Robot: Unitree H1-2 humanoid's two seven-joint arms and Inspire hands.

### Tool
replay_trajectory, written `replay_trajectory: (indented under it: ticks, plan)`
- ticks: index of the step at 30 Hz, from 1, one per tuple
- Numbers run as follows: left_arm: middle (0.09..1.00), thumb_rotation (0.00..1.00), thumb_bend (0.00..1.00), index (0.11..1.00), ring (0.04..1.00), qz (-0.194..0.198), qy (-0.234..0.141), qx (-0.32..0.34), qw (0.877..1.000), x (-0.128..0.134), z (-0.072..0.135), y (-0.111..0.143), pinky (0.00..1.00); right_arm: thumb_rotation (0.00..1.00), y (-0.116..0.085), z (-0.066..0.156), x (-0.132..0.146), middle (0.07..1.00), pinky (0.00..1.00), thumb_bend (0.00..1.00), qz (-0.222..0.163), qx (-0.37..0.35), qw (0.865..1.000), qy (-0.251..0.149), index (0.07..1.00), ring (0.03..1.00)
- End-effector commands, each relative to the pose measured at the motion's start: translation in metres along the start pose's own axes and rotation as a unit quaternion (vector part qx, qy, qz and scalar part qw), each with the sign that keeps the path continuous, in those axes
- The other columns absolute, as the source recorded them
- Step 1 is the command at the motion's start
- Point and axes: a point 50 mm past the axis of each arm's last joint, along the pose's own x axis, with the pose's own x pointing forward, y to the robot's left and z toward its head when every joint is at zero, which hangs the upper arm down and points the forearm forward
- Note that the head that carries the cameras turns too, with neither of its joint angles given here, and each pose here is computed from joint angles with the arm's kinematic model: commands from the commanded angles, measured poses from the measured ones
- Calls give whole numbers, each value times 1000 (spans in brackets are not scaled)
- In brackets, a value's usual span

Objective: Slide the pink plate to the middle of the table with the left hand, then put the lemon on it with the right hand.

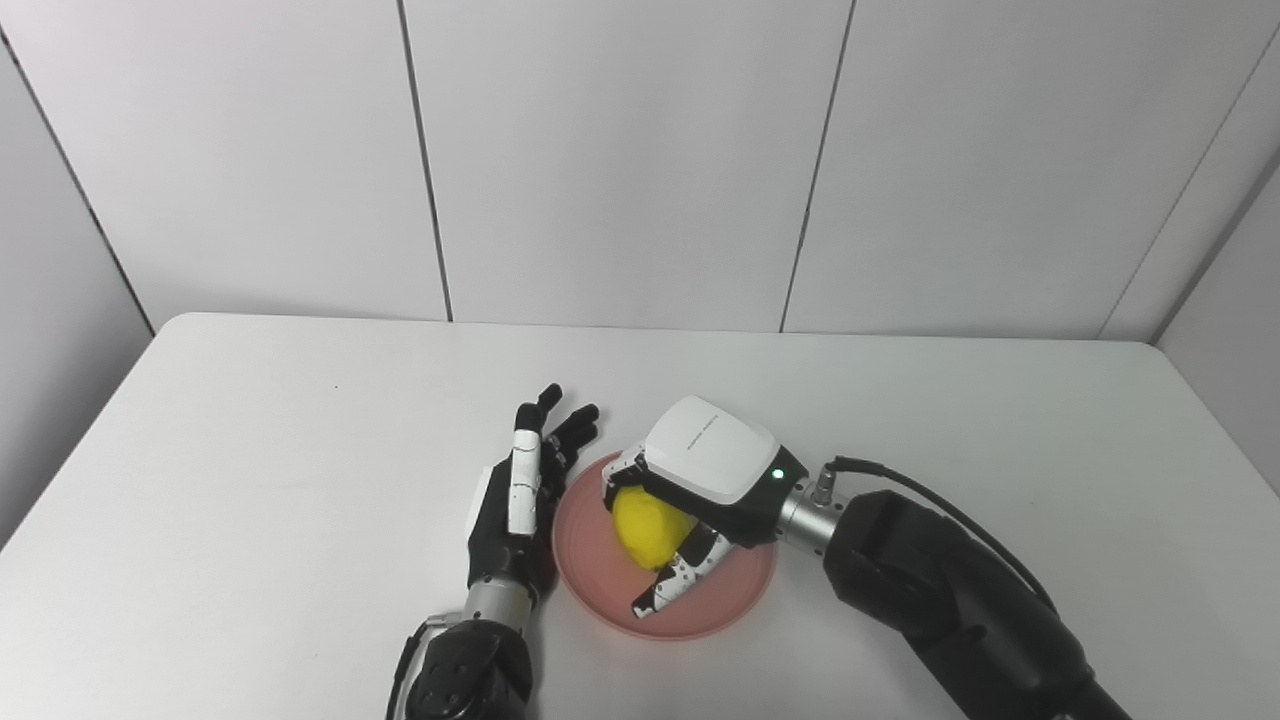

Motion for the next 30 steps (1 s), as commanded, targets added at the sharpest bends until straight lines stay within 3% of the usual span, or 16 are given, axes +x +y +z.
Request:
replay_trajectory:
  ticks: [1, 3, 6, 14, 18, 24, 30]
  plan:
    - [814, 957, 832, 921, 865, 11, 29, -12, 999, -3, -11, -6, 1000, 571, -27, -7, 5, 422, 222, 590, -35, -31, 999, -9, 476, 291]
    - [809, 955, 835, 923, 855, 11, 29, -13, 999, -3, -10, -6, 1000, 595, -26, -8, 4, 409, 222, 626, -33, -34, 999, -2, 445, 291]
    - [810, 942, 826, 921, 840, 11, 26, -17, 999, -4, -9, -7, 997, 624, -25, -11, 3, 464, 255, 680, -30, -35, 999, 9, 482, 335]
    - [817, 927, 828, 918, 843, 9, 28, -18, 999, -4, -8, -8, 1000, 651, -19, -17, -1, 538, 333, 688, -20, -35, 999, 26, 550, 435]
    - [834, 944, 818, 928, 853, 8, 30, -15, 999, -4, -8, -7, 1000, 707, -19, -18, -1, 567, 438, 723, -13, -37, 999, 26, 573, 497]
    - [824, 929, 830, 925, 841, 9, 29, -20, 999, -4, -7, -7, 1000, 750, -22, -18, -1, 571, 437, 759, -22, -47, 998, 19, 585, 495]
    - [821, 929, 827, 922, 829, 9, 29, -19, 999, -4, -7, -7, 969, 747, -25, -16, -2, 690, 520, 797, -38, -48, 998, 15, 676, 601]
